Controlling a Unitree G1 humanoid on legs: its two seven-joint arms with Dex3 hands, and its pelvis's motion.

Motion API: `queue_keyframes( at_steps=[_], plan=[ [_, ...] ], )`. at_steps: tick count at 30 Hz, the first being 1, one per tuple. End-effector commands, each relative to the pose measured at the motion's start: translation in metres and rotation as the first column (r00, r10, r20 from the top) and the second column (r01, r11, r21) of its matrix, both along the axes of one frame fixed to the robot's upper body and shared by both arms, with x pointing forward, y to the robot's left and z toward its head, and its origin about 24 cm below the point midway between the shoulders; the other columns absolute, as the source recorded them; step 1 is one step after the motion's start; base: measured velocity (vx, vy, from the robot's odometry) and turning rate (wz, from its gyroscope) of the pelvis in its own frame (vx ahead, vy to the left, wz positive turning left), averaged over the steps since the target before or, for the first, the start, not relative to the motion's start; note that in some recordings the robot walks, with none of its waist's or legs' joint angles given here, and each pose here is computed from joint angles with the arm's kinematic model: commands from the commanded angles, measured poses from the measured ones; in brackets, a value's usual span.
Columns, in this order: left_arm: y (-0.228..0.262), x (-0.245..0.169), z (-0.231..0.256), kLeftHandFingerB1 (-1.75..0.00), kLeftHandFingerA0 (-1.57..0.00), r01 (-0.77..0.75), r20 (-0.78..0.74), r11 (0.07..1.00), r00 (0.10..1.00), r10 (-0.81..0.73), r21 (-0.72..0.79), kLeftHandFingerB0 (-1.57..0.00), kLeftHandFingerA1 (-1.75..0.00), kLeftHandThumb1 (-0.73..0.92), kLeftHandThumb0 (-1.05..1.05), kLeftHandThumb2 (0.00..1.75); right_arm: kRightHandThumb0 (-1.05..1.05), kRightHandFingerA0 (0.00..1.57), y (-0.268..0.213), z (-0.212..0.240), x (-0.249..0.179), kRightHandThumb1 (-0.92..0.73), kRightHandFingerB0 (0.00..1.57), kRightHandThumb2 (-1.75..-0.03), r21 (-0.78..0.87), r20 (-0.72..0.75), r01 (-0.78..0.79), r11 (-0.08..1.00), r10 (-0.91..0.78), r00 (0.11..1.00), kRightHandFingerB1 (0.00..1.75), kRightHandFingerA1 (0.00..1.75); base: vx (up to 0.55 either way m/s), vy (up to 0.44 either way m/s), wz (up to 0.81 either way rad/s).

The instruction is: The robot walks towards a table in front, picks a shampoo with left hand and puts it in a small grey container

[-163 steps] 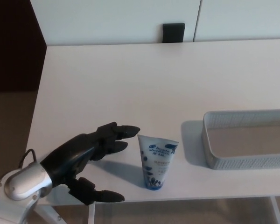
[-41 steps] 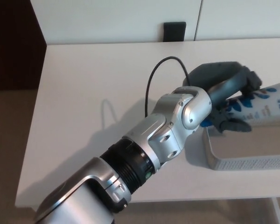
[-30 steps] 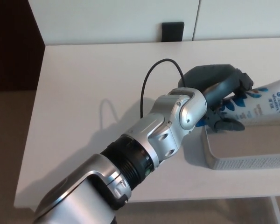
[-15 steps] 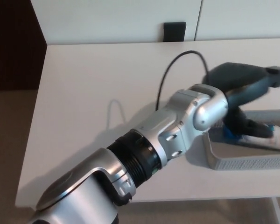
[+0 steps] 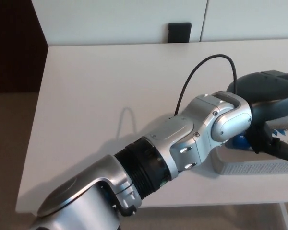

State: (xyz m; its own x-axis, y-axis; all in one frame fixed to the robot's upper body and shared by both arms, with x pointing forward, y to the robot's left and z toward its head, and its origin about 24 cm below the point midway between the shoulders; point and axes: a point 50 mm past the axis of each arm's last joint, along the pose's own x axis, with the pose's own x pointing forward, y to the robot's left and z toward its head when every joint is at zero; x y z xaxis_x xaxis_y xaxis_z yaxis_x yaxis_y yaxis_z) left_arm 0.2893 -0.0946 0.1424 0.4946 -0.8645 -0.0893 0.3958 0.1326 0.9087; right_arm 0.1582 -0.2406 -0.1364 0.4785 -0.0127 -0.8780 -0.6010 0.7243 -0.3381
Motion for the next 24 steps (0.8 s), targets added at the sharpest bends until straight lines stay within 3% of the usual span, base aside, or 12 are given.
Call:
queue_keyframes(
  at_steps=[1, 2, 3, 6, 7, 13, 19, 20, 21, 22, 23, 24],
  plan=[
    [0.017, 0.004, 0.01, -0.21, 0.0, -0.005, -0.007, 1.0, 1.0, 0.005, -0.022, 0.0, 0.0, 0.59, -1.05, 0.99, -0.39, 0.66, -0.003, 0.001, 0.0, -0.7, 0.54, -0.61, -0.006, 0.001, 0.02, 1.0, -0.02, 1.0, 0.41, 0.47, 0.0, 0.0, 0.0],
    [0.036, 0.003, 0.021, -0.04, 0.0, -0.001, 0.014, 0.998, 1.0, 0.002, -0.066, 0.0, 0.0, 0.65, -1.05, 0.64, -0.38, 0.66, -0.005, 0.0, -0.004, -0.7, 0.54, -0.61, -0.001, -0.007, 0.034, 0.999, -0.034, 0.999, 0.41, 0.47, 0.0, 0.0, 0.0],
    [0.045, 0.001, 0.028, -0.03, 0.0, 0.004, 0.022, 0.997, 1.0, -0.003, -0.073, 0.0, 0.0, 0.66, -1.05, 0.63, -0.39, 0.67, -0.006, 0.0, -0.004, -0.7, 0.54, -0.61, -0.001, -0.005, 0.038, 0.999, -0.038, 0.999, 0.41, 0.48, 0.0, 0.0, 0.0],
    [0.067, -0.007, 0.048, -0.07, 0.0, 0.018, 0.054, 0.994, 0.998, -0.012, -0.112, 0.0, 0.0, 0.66, -1.05, 0.64, -0.39, 0.67, -0.014, 0.004, 0.0, -0.7, 0.54, -0.61, -0.015, 0.007, 0.041, 0.999, -0.041, 0.999, 0.41, 0.5, 0.0, 0.0, 0.0],
    [0.076, -0.013, 0.054, -0.17, 0.0, 0.032, 0.069, 0.991, 0.997, -0.023, -0.132, 0.0, -0.03, 0.5, -1.05, 0.82, -0.4, 0.66, -0.017, 0.005, 0.001, -0.7, 0.54, -0.62, -0.019, 0.006, 0.048, 0.999, -0.048, 0.999, 0.41, 0.49, 0.0, 0.0, 0.0],
    [0.147, -0.073, 0.071, -0.18, 0.0, 0.098, 0.093, 0.967, 0.993, -0.078, -0.234, 0.0, 0.0, 0.57, -1.0, 0.98, -0.42, 0.61, -0.03, 0.003, -0.015, -0.7, 0.51, -0.61, -0.039, -0.029, 0.071, 0.997, -0.072, 0.997, 0.4, 0.46, 0.0, 0.0, 0.0],
    [0.219, -0.113, 0.058, -0.35, -0.08, -0.021, -0.018, 0.946, 1.0, 0.016, -0.324, 0.0, -0.14, 0.5, -0.85, 0.92, -0.37, 0.66, -0.039, 0.005, -0.016, -0.69, 0.51, -0.6, -0.042, -0.023, 0.149, 0.988, -0.15, 0.988, 0.41, 0.5, 0.0, 0.0, 0.0],
    [0.23, -0.116, 0.053, -0.38, 0.0, -0.061, -0.043, 0.936, 0.998, 0.049, -0.347, -0.06, -0.38, 0.62, -0.95, 0.6, -0.37, 0.64, -0.039, 0.004, -0.019, -0.69, 0.51, -0.6, -0.044, -0.032, 0.155, 0.987, -0.156, 0.987, 0.4, 0.48, 0.0, 0.0, 0.0],
    [0.255, -0.124, 0.042, -0.42, -0.04, -0.168, -0.112, 0.913, 0.984, 0.135, -0.372, 0.0, -0.27, 0.53, -0.87, 0.94, -0.38, 0.65, -0.041, 0.003, -0.023, -0.69, 0.53, -0.61, -0.061, -0.046, 0.154, 0.986, -0.157, 0.987, 0.4, 0.46, 0.0, 0.0, 0.0],
    [0.265, -0.128, 0.038, -0.42, -0.04, -0.207, -0.137, 0.903, 0.976, 0.167, -0.376, 0.0, -0.27, 0.53, -0.87, 0.94, -0.38, 0.65, -0.042, 0.003, -0.024, -0.69, 0.53, -0.61, -0.068, -0.05, 0.152, 0.986, -0.156, 0.986, 0.4, 0.46, 0.0, 0.0, 0.0],
    [0.271, -0.131, 0.032, -0.42, 0.0, -0.237, -0.178, 0.891, 0.967, 0.18, -0.388, -0.09, -0.45, 0.61, -0.96, 0.58, -0.38, 0.64, -0.044, 0.003, -0.027, -0.69, 0.52, -0.61, -0.071, -0.055, 0.156, 0.985, -0.161, 0.986, 0.4, 0.46, 0.0, 0.0, 0.0],
    [0.278, -0.137, 0.025, -0.47, -0.02, -0.276, -0.219, 0.88, 0.954, 0.203, -0.387, -0.07, -0.35, 0.51, -0.9, 0.91, -0.37, 0.64, -0.045, 0.002, -0.032, -0.69, 0.53, -0.6, -0.074, -0.059, 0.157, 0.985, -0.162, 0.985, 0.4, 0.47, 0.0, 0.0, 0.0]
  ],
)
